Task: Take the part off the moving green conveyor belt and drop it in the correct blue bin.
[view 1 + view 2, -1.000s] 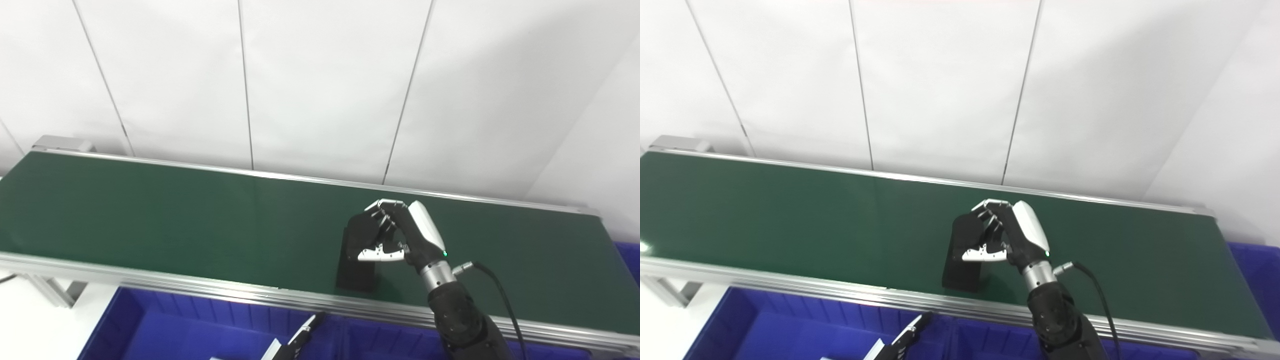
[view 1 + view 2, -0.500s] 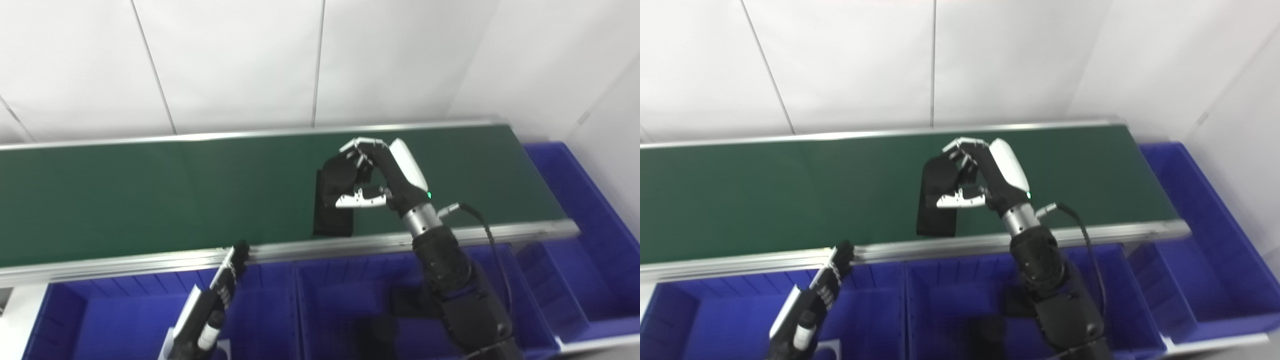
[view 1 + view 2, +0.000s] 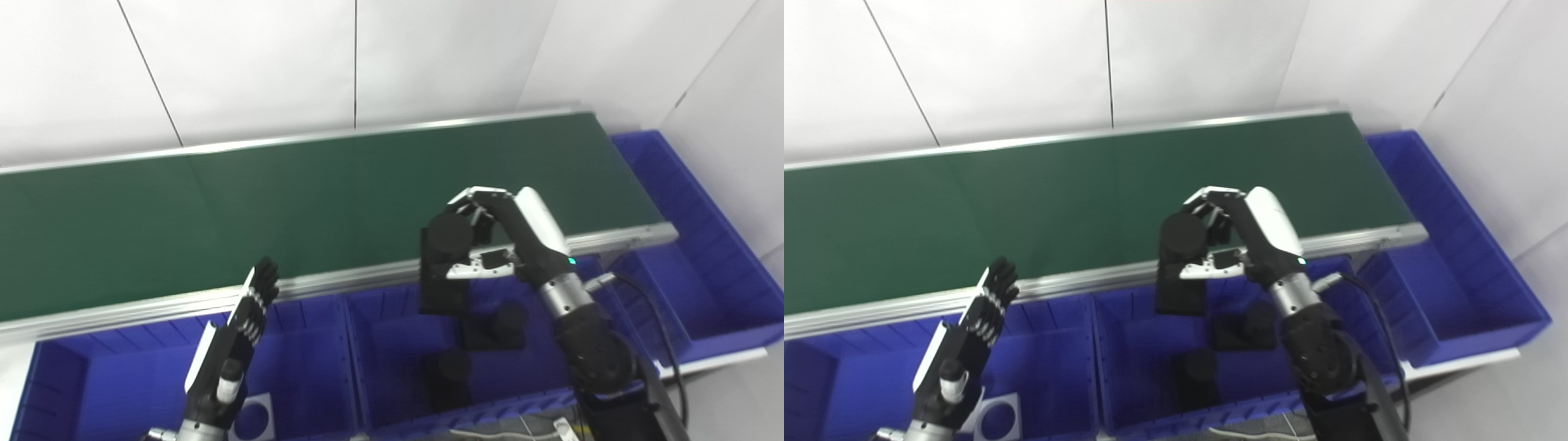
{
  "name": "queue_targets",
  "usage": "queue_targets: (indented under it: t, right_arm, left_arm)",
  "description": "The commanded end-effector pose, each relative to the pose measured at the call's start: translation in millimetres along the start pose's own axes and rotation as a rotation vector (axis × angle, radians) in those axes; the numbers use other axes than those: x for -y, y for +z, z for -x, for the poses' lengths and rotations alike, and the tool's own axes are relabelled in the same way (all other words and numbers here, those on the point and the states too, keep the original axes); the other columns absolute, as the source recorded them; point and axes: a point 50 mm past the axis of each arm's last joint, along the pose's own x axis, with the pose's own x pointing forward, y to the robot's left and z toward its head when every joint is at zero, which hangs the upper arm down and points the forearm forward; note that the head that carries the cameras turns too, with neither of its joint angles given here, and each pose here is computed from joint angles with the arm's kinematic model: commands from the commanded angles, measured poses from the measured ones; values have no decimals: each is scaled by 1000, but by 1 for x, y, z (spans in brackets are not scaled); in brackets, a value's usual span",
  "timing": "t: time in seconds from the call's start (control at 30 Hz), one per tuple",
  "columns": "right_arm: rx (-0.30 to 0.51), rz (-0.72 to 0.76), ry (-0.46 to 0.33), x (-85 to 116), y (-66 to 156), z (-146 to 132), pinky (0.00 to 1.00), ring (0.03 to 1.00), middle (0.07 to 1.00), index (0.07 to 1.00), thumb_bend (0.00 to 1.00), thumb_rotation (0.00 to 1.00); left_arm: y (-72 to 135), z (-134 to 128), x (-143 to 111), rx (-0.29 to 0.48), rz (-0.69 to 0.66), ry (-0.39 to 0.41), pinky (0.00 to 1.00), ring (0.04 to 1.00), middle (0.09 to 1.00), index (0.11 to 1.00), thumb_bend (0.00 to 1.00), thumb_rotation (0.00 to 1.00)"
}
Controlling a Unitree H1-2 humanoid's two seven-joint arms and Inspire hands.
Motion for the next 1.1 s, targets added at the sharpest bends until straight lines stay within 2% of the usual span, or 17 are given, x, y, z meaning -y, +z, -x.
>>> queue_targets:
  t: [0.0, 0.27, 0.43, 0.6, 0.77, 0.8, 0.83, 0.9, 0.97, 1.0, 1.07]
  right_arm:
    - [25, 29, -50, 13, 7, 7, 215, 268, 405, 509, 523, 0]
    - [-98, 125, 5, 29, -8, 49, 237, 299, 421, 517, 522, 0]
    - [-153, 168, 43, 26, -22, 52, 228, 296, 423, 521, 522, 0]
    - [-158, 293, 87, 17, -43, 49, 254, 314, 416, 520, 521, 0]
    - [-242, 366, 49, 23, -55, 48, 291, 361, 448, 502, 527, 0]
    - [-256, 371, 38, 25, -58, 48, 255, 320, 420, 508, 523, 0]
    - [-273, 380, 26, 28, -61, 47, 224, 286, 431, 500, 525, 0]
    - [-295, 398, 10, 32, -66, 47, 211, 271, 408, 502, 522, 0]
    - [-301, 424, -1, 36, -71, 47, 212, 269, 455, 487, 527, 0]
    - [-301, 437, -7, 37, -74, 47, 224, 284, 416, 500, 523, 0]
    - [-314, 464, -21, 39, -79, 47, 234, 295, 395, 507, 520, 0]
  left_arm:
    - [11, -6, -1, 65, -16, -11, 1000, 1000, 1000, 1000, 840, 1000]
    - [7, -5, -1, 51, -17, -6, 1000, 1000, 1000, 1000, 873, 1000]
    - [5, -3, -3, 35, -32, -15, 1000, 1000, 1000, 1000, 888, 1000]
    - [4, 0, -4, 32, -23, -13, 1000, 1000, 1000, 1000, 898, 1000]
    - [4, 1, -4, 32, -22, -10, 1000, 1000, 1000, 1000, 877, 1000]
    - [4, 1, -5, 32, -20, -9, 1000, 1000, 1000, 1000, 869, 1000]
    - [4, 1, -5, 31, -21, -10, 1000, 1000, 1000, 1000, 863, 1000]
    - [3, 2, -5, 27, -23, -10, 1000, 1000, 1000, 1000, 864, 1000]
    - [2, 3, -6, 24, -21, -10, 1000, 1000, 1000, 1000, 867, 1000]
    - [2, 3, -7, 22, -20, -10, 1000, 1000, 1000, 1000, 871, 1000]
    - [1, 4, -8, 20, -21, -11, 1000, 1000, 1000, 1000, 871, 1000]
